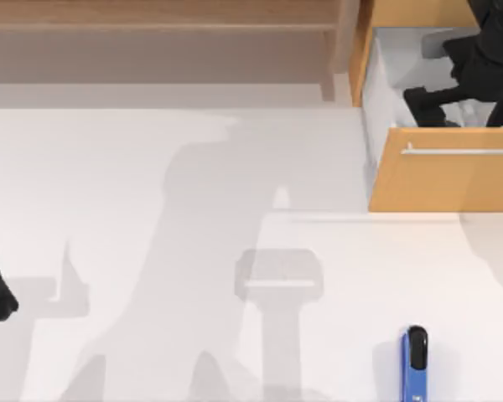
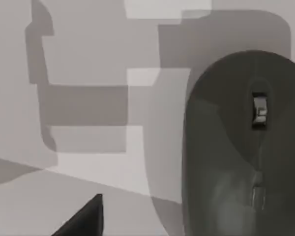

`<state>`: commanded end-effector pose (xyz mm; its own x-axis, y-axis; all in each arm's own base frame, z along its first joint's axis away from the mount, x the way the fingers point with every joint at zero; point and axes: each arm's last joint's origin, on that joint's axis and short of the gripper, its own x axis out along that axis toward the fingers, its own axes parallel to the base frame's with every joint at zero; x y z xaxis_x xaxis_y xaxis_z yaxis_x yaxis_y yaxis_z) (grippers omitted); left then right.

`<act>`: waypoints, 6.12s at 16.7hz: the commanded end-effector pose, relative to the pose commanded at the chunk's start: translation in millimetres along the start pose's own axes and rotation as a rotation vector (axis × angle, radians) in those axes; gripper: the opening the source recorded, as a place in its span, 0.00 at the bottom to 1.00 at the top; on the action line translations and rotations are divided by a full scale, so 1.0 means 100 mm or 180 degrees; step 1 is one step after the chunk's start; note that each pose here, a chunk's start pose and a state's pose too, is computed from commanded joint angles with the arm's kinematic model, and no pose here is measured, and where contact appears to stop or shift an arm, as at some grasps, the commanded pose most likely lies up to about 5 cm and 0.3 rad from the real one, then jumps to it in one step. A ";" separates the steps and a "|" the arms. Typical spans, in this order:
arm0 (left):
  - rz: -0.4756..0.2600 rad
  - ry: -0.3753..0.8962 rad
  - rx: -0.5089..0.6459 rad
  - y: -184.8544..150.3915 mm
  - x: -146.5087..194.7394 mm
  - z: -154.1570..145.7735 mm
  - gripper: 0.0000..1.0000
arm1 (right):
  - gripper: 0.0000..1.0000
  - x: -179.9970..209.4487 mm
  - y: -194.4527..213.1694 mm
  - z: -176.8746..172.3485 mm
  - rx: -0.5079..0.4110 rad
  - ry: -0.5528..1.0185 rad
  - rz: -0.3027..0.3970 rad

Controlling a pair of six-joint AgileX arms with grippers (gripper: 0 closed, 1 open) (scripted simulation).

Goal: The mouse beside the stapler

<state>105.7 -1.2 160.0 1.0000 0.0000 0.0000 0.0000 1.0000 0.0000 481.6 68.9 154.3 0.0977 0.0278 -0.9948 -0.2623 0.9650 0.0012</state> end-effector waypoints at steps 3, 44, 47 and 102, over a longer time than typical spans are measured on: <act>0.0000 0.0000 0.0000 0.00 0.00 0.00 1.00 | 1.00 0.19 -0.03 0.01 0.0013 -0.0003 0.0007; 0.0000 0.0000 0.0000 0.00 0.00 0.00 1.00 | 0.00 -1.35 0.23 -0.55 0.0139 -0.1061 -0.0072; 0.0000 0.0000 0.0000 0.00 0.00 0.00 1.00 | 0.00 -1.47 0.35 -0.86 0.0244 -0.1125 -0.0035; 0.0000 0.0000 0.0000 0.00 0.00 0.00 1.00 | 0.00 -0.15 0.78 -2.86 0.0883 -0.0006 -0.0078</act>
<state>105.7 -1.2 160.0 1.0000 0.0000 0.0000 0.0000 1.0000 0.0000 185.1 69.2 140.6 0.1027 0.0039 -0.9947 0.0130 0.9999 0.0053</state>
